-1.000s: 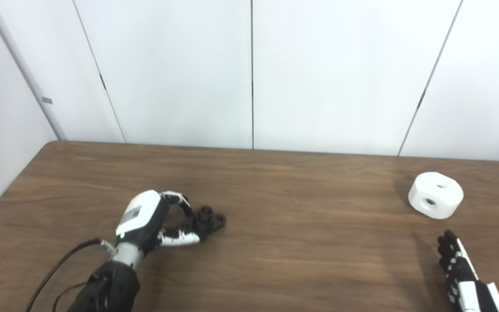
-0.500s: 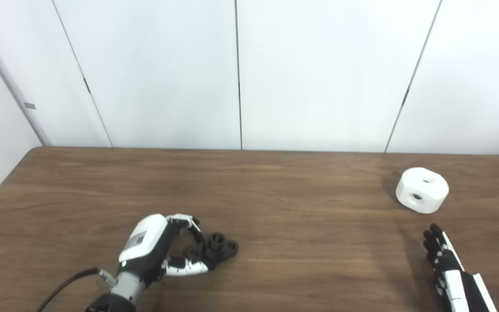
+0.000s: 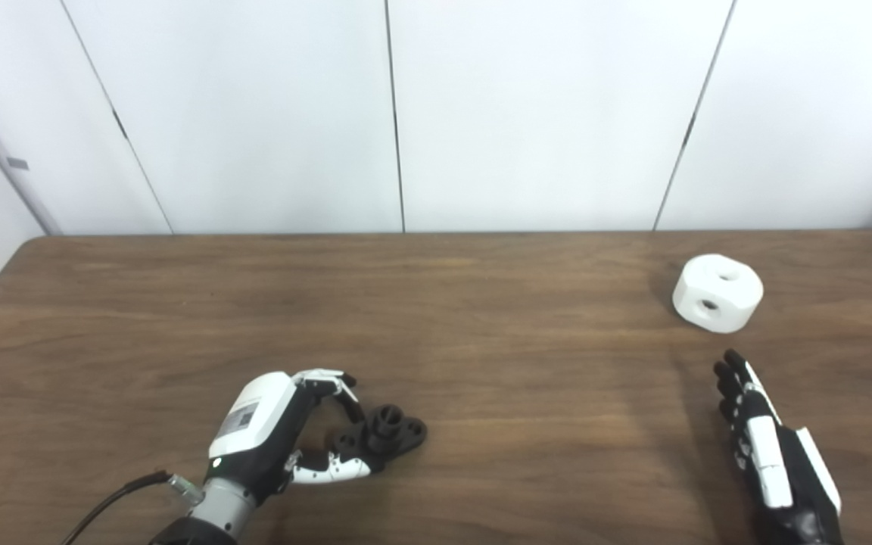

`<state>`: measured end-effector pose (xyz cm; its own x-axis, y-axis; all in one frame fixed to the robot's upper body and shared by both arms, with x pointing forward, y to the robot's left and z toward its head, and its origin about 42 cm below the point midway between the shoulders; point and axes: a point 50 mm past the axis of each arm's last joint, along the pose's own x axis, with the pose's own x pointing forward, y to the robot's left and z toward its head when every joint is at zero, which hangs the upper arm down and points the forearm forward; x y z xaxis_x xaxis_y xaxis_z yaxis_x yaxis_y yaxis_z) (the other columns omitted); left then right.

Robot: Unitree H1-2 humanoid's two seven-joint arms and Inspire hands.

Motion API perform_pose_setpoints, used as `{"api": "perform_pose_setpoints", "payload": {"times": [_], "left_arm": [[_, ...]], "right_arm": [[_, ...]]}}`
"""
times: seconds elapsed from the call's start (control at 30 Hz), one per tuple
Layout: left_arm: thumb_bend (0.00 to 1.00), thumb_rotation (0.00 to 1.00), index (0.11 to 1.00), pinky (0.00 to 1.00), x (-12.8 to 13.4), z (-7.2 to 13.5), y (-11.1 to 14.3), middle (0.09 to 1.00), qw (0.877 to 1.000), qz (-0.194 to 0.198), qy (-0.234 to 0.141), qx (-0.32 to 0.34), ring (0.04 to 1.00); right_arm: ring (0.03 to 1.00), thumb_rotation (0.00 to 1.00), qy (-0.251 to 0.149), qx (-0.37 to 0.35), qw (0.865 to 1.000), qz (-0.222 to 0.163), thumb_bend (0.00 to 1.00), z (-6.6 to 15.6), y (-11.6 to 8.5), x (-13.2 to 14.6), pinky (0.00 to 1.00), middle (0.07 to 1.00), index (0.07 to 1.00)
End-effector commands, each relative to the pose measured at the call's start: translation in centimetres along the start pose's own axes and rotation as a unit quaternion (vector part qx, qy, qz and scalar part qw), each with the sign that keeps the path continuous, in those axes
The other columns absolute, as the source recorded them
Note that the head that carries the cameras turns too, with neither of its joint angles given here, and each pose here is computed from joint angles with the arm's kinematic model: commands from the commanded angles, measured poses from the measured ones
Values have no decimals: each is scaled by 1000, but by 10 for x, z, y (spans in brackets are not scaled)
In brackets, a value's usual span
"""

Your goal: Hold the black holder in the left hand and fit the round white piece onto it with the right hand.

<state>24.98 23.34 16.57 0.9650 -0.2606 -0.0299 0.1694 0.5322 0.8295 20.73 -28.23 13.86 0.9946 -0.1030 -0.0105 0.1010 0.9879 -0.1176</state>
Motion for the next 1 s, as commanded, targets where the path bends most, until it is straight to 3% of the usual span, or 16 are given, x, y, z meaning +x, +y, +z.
{"api": "perform_pose_setpoints", "payload": {"times": [0.0,0.33,0.97], "left_arm": [[509,57,489,692,-1,12,3,778,999,5,-32,8,833],[511,54,489,686,-12,22,-18,785,999,-36,-41,0,837],[512,54,490,756,-15,17,-49,814,993,-111,-46,-9,883]], "right_arm": [[989,1000,-18,9,1000,5,645,10,6,2,1000,970,970],[997,1000,-12,13,1000,5,625,18,6,2,1000,975,973],[985,1000,-14,11,1000,5,619,24,3,3,1000,969,977]]}}
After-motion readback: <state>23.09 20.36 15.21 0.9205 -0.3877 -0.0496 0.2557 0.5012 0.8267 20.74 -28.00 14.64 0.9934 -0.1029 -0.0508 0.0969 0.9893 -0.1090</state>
